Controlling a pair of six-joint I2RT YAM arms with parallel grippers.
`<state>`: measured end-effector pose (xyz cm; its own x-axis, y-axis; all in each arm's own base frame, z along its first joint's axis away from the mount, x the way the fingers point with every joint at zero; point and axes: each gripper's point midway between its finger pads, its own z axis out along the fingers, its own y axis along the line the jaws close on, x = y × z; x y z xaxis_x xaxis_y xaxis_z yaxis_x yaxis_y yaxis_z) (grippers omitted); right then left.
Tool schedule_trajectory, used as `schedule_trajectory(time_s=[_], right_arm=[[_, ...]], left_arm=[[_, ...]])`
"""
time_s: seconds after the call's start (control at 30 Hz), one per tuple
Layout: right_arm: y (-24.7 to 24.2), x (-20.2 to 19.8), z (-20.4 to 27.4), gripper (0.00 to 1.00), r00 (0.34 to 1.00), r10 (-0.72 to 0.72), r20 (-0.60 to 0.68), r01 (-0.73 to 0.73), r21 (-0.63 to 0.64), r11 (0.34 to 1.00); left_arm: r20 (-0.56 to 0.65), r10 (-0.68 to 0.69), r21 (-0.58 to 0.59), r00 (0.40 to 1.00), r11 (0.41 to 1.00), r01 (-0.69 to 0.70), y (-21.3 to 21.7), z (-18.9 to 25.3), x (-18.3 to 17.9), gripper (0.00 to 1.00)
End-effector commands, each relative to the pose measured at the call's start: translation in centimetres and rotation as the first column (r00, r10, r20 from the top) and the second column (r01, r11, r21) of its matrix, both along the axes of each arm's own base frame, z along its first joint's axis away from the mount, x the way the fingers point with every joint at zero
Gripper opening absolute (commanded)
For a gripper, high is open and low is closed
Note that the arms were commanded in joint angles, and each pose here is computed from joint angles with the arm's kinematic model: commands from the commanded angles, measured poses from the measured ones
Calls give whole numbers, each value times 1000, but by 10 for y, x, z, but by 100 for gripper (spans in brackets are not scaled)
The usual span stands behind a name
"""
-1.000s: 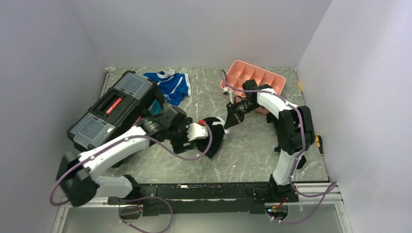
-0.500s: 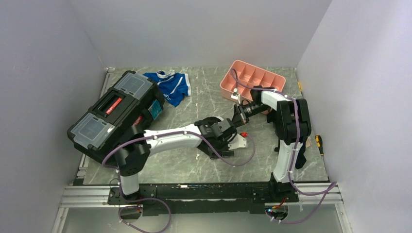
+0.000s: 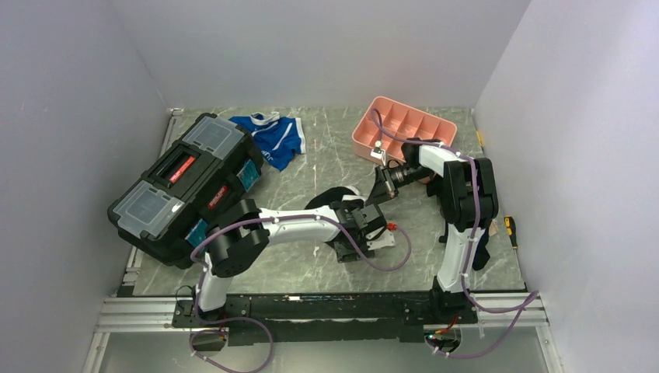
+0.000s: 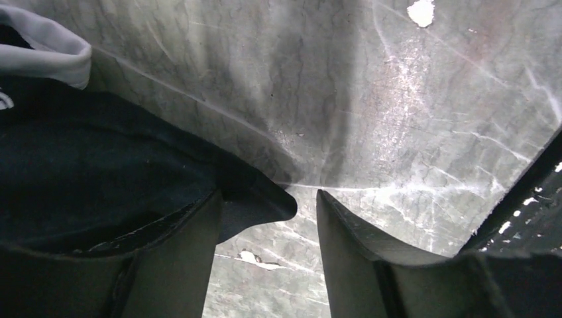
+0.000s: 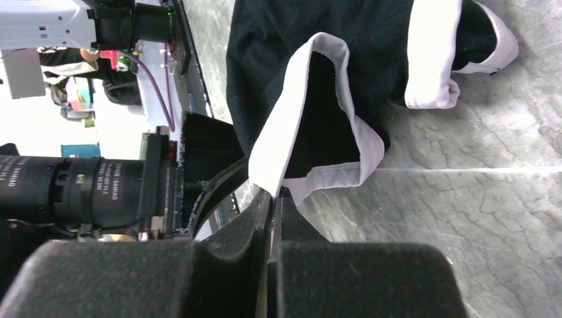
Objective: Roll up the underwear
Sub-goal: Flatten out the underwear at the center of the board.
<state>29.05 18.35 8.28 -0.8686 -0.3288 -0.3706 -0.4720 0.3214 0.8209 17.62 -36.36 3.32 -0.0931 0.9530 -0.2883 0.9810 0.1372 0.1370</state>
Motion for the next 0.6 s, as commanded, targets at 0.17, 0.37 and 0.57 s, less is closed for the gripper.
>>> schedule_trajectory(time_s=[0.17, 0.37, 0.57], right_arm=[[2, 0, 22, 0, 998, 27, 56, -31, 67, 997], [-1, -6, 48, 0, 987, 75, 139, -84, 59, 995], [-7, 4, 94, 0, 955, 73, 289, -75, -5, 997]], left_arm=[[35, 6, 10, 999, 1000, -6, -1, 5, 7, 19], [52, 10, -101, 999, 995, -5, 9, 70, 31, 0], [89, 33, -279, 995, 960, -7, 42, 171, 69, 0]])
